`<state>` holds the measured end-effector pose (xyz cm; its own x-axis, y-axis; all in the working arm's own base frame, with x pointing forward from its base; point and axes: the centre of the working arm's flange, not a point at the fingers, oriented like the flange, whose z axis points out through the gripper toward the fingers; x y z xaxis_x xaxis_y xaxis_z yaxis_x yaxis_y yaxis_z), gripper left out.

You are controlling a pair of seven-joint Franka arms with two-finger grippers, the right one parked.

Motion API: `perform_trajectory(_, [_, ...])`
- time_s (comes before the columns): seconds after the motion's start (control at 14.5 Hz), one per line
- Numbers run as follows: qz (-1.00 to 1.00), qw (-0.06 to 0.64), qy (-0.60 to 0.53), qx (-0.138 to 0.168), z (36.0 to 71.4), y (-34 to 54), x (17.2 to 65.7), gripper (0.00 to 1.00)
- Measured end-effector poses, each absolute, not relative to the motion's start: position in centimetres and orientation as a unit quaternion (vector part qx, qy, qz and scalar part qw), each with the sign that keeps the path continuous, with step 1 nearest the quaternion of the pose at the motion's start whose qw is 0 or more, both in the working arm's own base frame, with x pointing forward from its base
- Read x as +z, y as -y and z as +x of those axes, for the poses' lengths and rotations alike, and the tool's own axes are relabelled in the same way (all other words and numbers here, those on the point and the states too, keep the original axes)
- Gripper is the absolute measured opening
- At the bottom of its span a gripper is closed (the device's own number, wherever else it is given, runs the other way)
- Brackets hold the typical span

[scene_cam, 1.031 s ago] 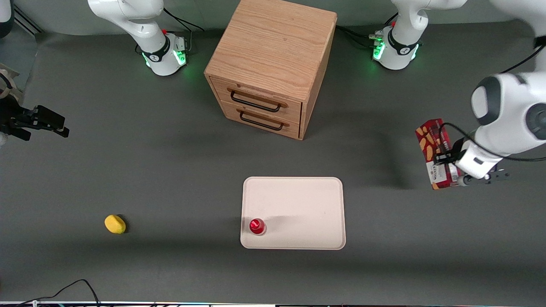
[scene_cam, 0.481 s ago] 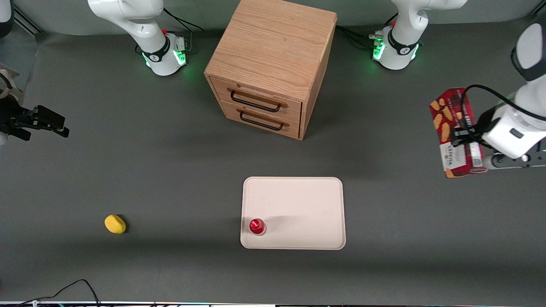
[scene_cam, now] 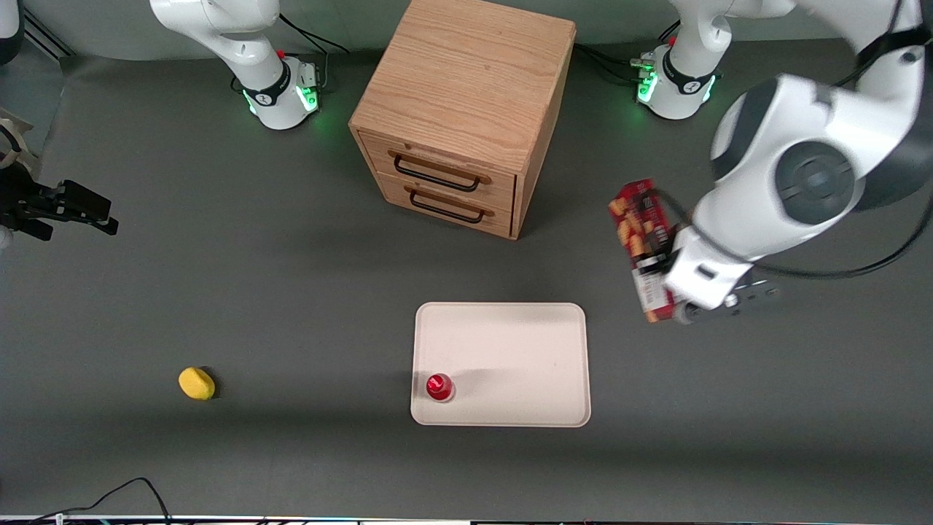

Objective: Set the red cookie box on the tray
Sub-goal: 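Carry the held box over the cream tray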

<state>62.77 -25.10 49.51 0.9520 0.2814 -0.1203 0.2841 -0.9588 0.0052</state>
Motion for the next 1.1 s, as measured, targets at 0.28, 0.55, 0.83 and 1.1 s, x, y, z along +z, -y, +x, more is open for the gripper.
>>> perform_trajectory(0.28, [0.983,0.028,-0.175,-0.043,64.5,29.4,45.1,0.31])
perform_trajectory(0.55, [0.98,0.039,-0.192,-0.019,64.9,33.2,41.7,0.31])
perform_trajectory(0.83, [0.979,0.044,-0.199,0.009,65.9,35.2,37.1,0.31])
perform_trajectory(1.1, [0.979,0.048,-0.196,0.037,66.7,36.5,32.0,0.31])
